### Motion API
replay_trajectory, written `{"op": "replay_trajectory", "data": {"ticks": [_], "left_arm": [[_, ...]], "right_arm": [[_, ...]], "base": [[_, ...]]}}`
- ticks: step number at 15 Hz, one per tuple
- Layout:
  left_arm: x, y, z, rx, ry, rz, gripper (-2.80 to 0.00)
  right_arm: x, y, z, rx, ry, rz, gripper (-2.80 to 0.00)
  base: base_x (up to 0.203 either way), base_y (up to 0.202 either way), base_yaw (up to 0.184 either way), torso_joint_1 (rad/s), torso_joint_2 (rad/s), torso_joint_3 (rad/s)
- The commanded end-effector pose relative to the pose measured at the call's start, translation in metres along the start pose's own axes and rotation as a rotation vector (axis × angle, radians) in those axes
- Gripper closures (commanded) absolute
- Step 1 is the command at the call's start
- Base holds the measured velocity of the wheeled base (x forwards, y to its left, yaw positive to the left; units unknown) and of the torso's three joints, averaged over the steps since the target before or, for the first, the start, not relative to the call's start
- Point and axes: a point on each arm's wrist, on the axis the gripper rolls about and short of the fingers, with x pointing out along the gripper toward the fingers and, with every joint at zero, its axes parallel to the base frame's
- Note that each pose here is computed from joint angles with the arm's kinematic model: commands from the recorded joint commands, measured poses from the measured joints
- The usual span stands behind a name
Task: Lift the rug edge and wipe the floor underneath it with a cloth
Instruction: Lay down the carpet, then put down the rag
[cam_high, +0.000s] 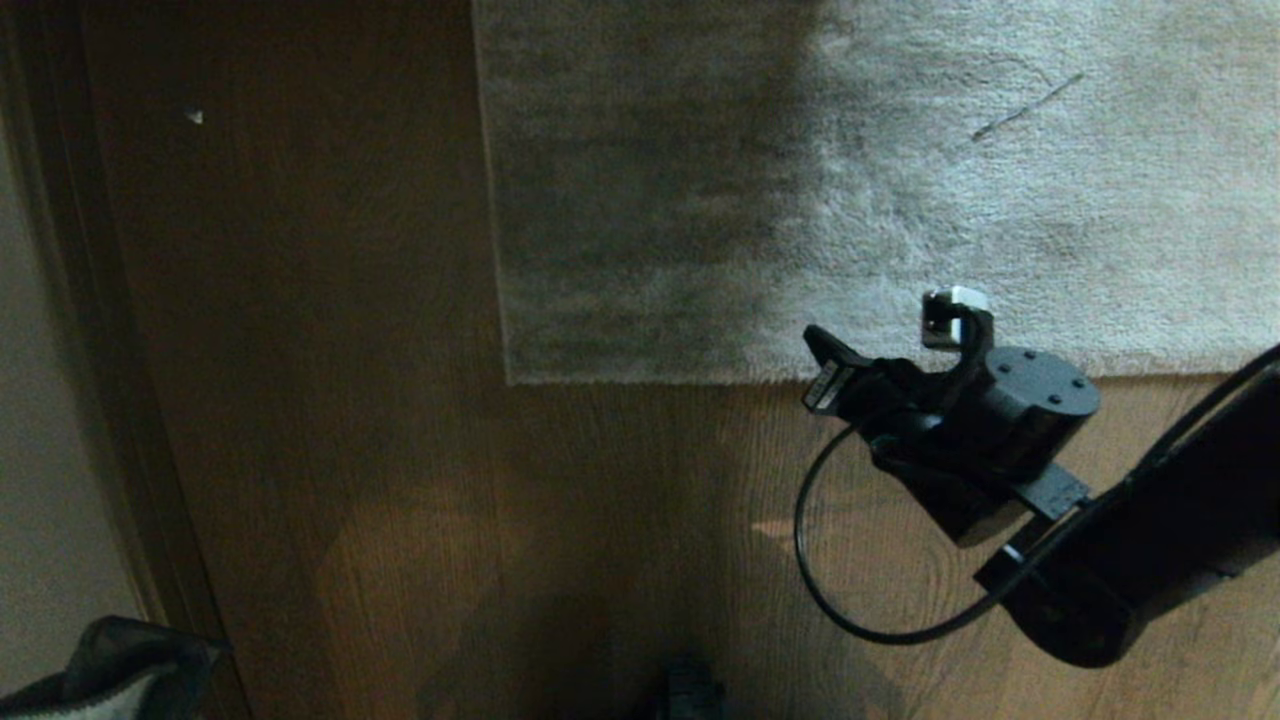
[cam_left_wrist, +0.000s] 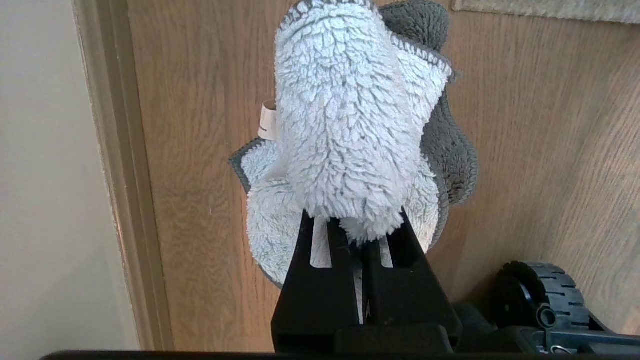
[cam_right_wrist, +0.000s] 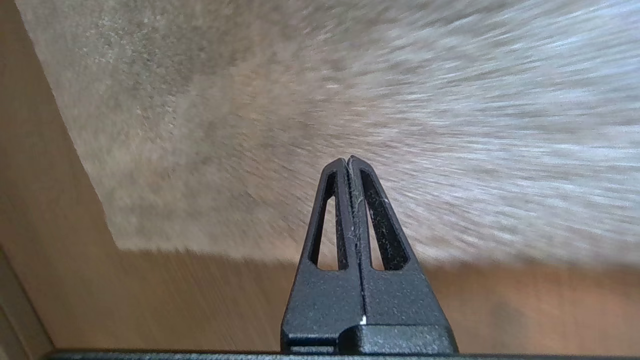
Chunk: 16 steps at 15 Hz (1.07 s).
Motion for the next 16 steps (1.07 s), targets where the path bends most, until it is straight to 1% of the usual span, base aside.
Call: {"op": "replay_trajectory", "data": {"ticks": [1, 3, 5, 8, 11, 14, 16], "left_arm": [[0.0, 0.0, 0.0, -0.001, -0.001, 0.0, 0.0], [0.0, 0.0, 0.0, -0.001, -0.001, 0.0, 0.0], [0.0, 0.0, 0.0, -0.001, -0.001, 0.0, 0.0], [0.0, 0.0, 0.0, -0.001, -0.001, 0.0, 0.0], [0.0, 0.0, 0.0, -0.001, -0.001, 0.0, 0.0], [0.0, 0.0, 0.0, -0.001, -0.001, 0.0, 0.0], [0.0, 0.0, 0.0, -0.001, -0.001, 0.0, 0.0]], "right_arm": [[-0.031, -0.004, 0.041, 0.0, -0.103, -0.007, 0.0], [-0.054, -0.021, 0.053, -0.026, -0.105, -0.067, 0.0], [-0.08, -0.04, 0.067, -0.06, -0.12, -0.146, 0.0], [-0.123, -0.054, 0.081, -0.086, -0.144, -0.224, 0.0], [-0.164, -0.062, 0.085, -0.105, -0.157, -0.294, 0.0], [-0.185, -0.065, 0.087, -0.115, -0.174, -0.331, 0.0], [-0.19, -0.063, 0.09, -0.117, -0.195, -0.331, 0.0]], "base": [[0.0, 0.0, 0.0, 0.0, 0.0, 0.0], [0.0, 0.0, 0.0, 0.0, 0.0, 0.0], [0.0, 0.0, 0.0, 0.0, 0.0, 0.0], [0.0, 0.0, 0.0, 0.0, 0.0, 0.0], [0.0, 0.0, 0.0, 0.0, 0.0, 0.0], [0.0, 0.0, 0.0, 0.0, 0.0, 0.0], [0.0, 0.0, 0.0, 0.0, 0.0, 0.0]]}}
